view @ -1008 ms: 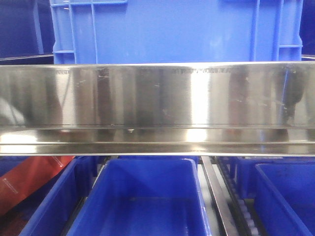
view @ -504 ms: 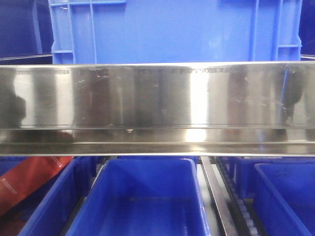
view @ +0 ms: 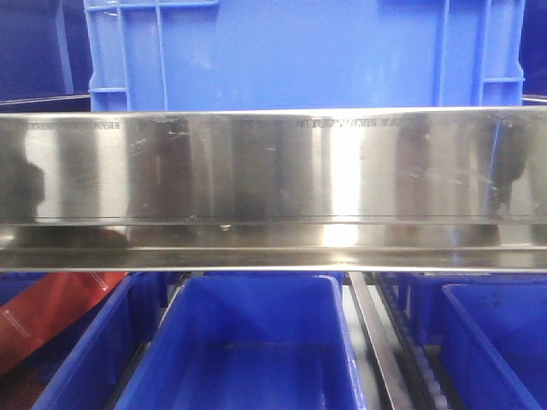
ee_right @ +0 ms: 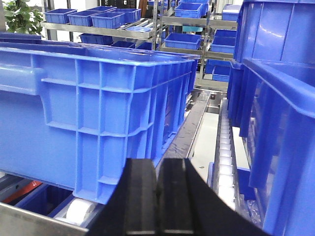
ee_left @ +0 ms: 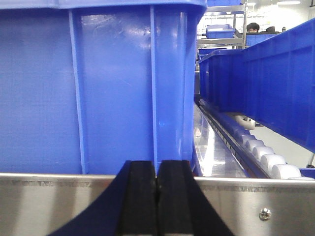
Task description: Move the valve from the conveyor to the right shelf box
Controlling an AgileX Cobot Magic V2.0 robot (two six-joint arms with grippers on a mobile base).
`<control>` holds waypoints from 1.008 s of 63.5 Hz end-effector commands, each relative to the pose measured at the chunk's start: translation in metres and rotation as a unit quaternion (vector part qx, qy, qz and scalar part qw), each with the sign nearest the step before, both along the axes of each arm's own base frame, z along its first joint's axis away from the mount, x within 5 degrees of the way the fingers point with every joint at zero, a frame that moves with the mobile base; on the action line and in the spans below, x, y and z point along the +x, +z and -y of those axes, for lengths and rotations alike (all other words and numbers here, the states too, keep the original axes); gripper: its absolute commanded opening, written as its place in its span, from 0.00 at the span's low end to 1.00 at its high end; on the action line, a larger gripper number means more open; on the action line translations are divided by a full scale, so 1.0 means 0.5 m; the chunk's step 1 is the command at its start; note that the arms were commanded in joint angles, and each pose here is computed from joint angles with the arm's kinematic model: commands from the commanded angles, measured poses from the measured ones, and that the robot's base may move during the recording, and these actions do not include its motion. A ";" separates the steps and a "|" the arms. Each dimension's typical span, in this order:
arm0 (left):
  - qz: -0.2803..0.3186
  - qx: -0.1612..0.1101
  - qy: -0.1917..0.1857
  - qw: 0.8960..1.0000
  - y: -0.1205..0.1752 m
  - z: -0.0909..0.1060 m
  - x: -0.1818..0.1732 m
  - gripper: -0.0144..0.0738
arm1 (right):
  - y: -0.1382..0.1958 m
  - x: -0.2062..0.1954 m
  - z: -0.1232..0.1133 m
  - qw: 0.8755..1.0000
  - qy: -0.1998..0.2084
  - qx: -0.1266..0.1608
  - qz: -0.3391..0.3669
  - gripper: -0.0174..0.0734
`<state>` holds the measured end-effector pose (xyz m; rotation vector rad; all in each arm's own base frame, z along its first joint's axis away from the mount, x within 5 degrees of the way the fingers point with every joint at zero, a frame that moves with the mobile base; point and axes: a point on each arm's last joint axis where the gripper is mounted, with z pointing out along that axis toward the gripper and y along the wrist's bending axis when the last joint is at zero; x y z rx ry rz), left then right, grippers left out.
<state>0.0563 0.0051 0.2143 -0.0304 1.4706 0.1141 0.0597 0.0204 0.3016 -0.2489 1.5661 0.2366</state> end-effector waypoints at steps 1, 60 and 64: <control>0.015 -0.003 0.001 1.000 0.006 0.000 -0.002 0.04 | 0.004 0.000 0.002 1.000 -0.005 0.001 0.012 0.01; 0.015 -0.003 0.001 1.000 0.006 0.000 -0.002 0.04 | -0.101 -0.004 0.041 0.987 -0.157 0.031 0.014 0.01; 0.015 -0.003 0.001 1.000 0.006 0.000 -0.002 0.04 | -0.130 -0.006 0.042 0.986 -0.163 0.038 0.013 0.01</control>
